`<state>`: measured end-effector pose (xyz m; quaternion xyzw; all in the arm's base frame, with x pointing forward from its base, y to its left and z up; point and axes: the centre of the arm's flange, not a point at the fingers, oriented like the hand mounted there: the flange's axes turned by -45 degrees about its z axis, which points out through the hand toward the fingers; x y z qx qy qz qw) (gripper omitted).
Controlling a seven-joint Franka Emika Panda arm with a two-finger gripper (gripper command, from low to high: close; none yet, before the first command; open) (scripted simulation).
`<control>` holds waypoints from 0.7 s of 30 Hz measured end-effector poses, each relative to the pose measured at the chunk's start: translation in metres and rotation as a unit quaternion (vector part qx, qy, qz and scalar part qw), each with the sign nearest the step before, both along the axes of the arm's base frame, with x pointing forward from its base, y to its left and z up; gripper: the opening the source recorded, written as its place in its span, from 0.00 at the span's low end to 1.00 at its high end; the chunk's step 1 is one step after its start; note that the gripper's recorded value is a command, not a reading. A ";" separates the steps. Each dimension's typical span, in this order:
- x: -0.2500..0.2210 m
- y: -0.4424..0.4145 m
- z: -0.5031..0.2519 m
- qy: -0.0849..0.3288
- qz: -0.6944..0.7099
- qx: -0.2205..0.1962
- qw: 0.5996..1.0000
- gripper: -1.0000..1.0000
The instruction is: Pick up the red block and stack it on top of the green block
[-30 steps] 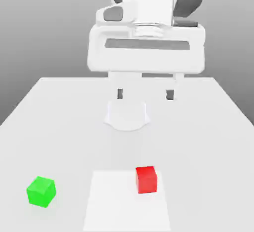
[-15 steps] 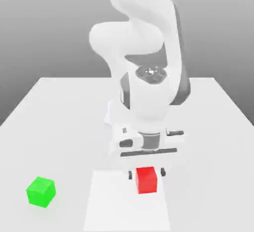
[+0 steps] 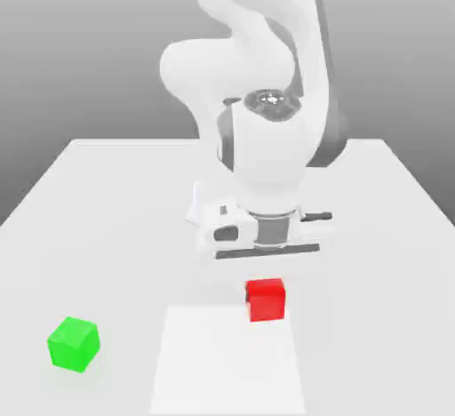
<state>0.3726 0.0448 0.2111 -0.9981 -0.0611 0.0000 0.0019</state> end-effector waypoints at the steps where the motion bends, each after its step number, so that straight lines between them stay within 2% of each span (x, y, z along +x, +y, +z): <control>1: 0.006 -0.015 0.002 0.000 -0.017 0.001 1.000 0.00; 7: 0.025 -0.133 0.014 0.000 -0.139 0.005 0.990 0.00; 11: 0.032 -0.175 0.022 0.000 -0.167 0.005 0.986 0.00; 16: 0.020 -0.258 0.033 0.000 -0.235 0.000 0.972 0.00; 21: 0.022 -0.270 -0.011 0.000 -0.238 -0.001 0.971 0.00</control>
